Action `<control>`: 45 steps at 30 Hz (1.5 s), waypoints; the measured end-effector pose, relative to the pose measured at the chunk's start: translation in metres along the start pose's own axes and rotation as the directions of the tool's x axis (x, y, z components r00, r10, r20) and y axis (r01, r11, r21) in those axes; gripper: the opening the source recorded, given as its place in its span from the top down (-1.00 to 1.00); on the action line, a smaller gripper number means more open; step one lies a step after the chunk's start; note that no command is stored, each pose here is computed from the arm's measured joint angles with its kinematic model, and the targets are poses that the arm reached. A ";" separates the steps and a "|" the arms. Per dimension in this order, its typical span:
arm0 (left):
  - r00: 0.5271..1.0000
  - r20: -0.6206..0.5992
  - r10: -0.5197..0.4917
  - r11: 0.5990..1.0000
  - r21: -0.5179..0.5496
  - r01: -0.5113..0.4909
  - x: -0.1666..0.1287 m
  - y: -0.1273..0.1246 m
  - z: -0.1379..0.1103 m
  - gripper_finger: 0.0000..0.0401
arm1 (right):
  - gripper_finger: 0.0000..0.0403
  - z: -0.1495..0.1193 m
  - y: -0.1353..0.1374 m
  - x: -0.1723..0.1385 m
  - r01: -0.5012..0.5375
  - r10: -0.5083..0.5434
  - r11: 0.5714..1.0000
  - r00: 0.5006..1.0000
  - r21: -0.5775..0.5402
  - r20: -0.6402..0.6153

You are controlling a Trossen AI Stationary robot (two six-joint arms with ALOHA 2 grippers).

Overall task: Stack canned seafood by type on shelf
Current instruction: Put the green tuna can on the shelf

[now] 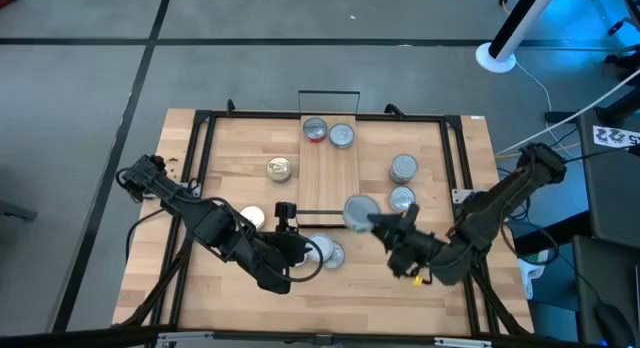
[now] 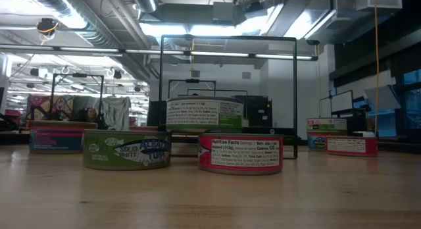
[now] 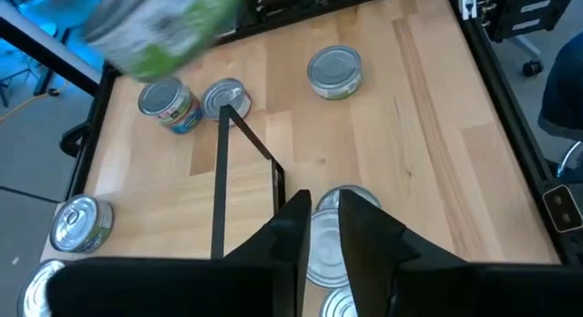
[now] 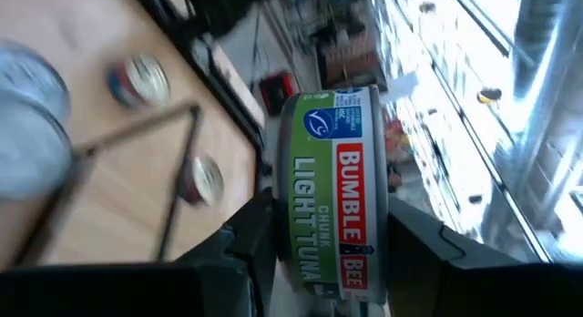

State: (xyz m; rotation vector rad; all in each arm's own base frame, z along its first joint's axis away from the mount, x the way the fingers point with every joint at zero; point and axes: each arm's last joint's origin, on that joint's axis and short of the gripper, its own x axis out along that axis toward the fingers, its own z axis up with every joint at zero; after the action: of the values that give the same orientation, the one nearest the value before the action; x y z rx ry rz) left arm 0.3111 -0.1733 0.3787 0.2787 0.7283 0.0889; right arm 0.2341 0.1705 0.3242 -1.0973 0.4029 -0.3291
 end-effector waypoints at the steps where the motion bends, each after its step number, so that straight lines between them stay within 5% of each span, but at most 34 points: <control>1: 1.000 -0.008 0.002 1.000 0.001 -0.002 0.000 0.001 -0.001 0.74 | 0.27 -0.005 -0.001 0.004 -0.001 0.000 1.000 1.000 -0.002 -0.028; 6: 1.000 -0.019 0.006 1.000 -0.001 -0.006 0.001 0.002 -0.002 0.79 | 0.28 -0.035 0.003 0.025 -0.064 0.049 0.996 0.979 -0.069 -0.198; 16: 1.000 -0.030 0.008 1.000 0.005 -0.008 0.000 0.002 -0.003 0.87 | 0.30 -0.089 0.003 0.059 -0.152 0.140 0.988 0.881 0.009 -0.452; 21: 1.000 -0.030 0.008 1.000 0.004 -0.008 0.000 0.002 -0.003 0.88 | 0.30 -0.111 0.027 0.077 -0.254 0.275 0.961 0.867 0.106 -0.416; 30: 1.000 -0.030 0.008 1.000 0.003 -0.008 0.001 0.002 -0.003 0.87 | 0.29 -0.127 0.060 0.087 -0.315 0.306 0.949 0.915 0.009 -0.263; 45: 1.000 -0.028 0.007 1.000 -0.004 -0.007 0.001 0.002 -0.003 0.87 | 0.29 -0.150 0.078 0.093 -0.348 0.354 0.935 0.927 0.066 -0.123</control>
State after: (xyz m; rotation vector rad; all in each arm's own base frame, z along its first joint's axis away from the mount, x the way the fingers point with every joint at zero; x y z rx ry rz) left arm 0.3096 -0.1710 0.3767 0.2766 0.7549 0.1014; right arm 0.2501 0.0438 0.1798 -0.9413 0.6978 -0.0920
